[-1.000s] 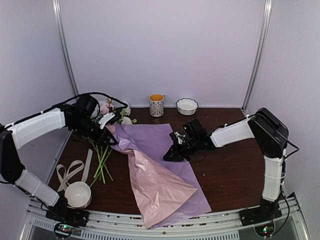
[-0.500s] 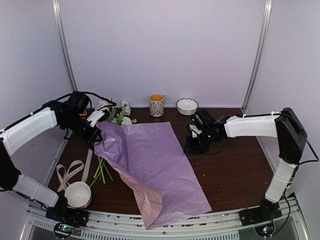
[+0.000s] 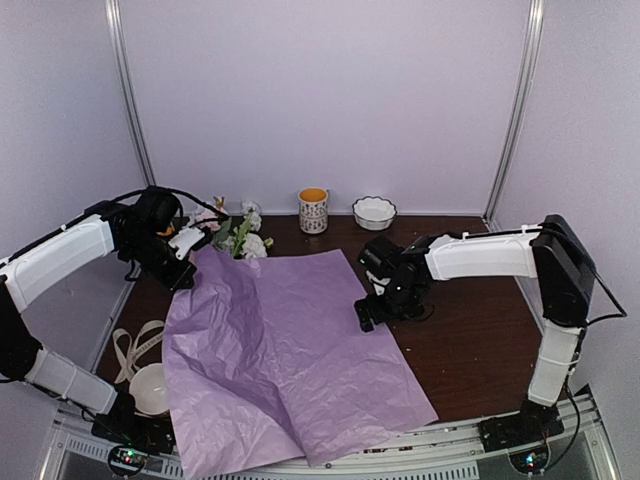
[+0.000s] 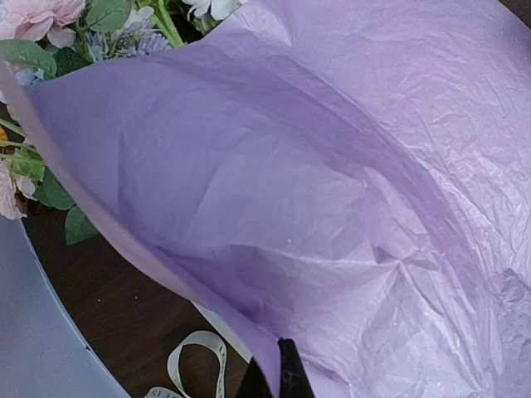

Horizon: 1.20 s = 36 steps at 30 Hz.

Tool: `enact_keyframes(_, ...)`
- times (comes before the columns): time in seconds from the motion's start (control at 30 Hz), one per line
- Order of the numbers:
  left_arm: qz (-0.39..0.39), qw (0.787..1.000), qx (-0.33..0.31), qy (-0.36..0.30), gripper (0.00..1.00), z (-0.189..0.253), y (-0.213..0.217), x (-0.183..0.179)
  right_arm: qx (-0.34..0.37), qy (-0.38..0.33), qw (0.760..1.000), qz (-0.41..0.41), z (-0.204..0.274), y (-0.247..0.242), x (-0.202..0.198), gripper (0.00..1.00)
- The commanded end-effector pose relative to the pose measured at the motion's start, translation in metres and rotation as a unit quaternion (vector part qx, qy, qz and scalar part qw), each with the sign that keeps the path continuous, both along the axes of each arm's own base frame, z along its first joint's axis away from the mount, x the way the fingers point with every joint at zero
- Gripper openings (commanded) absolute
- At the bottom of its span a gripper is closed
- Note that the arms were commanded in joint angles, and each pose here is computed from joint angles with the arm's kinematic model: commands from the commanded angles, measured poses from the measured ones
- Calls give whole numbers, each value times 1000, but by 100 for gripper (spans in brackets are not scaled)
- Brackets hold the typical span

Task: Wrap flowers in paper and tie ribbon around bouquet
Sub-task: Unfold the folded wrapping paper at the center of the board.

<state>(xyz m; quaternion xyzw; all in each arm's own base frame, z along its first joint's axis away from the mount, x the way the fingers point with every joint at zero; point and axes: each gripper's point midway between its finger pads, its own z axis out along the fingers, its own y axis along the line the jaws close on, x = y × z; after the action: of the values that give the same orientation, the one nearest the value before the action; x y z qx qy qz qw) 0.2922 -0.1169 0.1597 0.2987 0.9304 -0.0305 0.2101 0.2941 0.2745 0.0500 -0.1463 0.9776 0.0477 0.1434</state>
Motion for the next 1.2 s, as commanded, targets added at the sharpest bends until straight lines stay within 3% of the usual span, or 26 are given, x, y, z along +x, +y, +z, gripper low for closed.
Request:
enact_keyframes(0.0, 3, 1000, -8, -16, 0, 9, 1, 5, -17, 24, 999, 18, -16, 18, -5, 100)
enact_keyframes(0.23, -1, 1000, -25, -2, 0, 2, -7, 5, 18, 56, 997, 40, -32, 50, -15, 98)
enact_keyframes(0.5, -6, 999, -38, 1, 0, 0, -13, 7, -7, 60, 997, 49, -52, 69, -15, 92)
enact_keyframes(0.6, -7, 999, -37, 2, 0, 0, -13, 6, -14, 54, 997, 46, -56, 68, -13, 69)
enact_keyframes(0.7, -7, 999, -40, -1, 0, 1, -14, 7, -18, 37, 998, 40, -50, 64, -9, 33)
enact_keyframes(0.77, -8, 999, -42, -5, 0, 3, -14, 8, -24, 19, 999, 35, -40, 59, -4, 2)
enact_keyframes(0.93, -16, 997, -71, -24, 0, 15, -23, 9, -47, -40, 998, 6, -5, 26, 14, 0)
enact_keyframes(1.17, -35, 982, -183, -20, 0, 22, -63, 5, -96, -54, 991, -75, 15, -96, 23, 0)
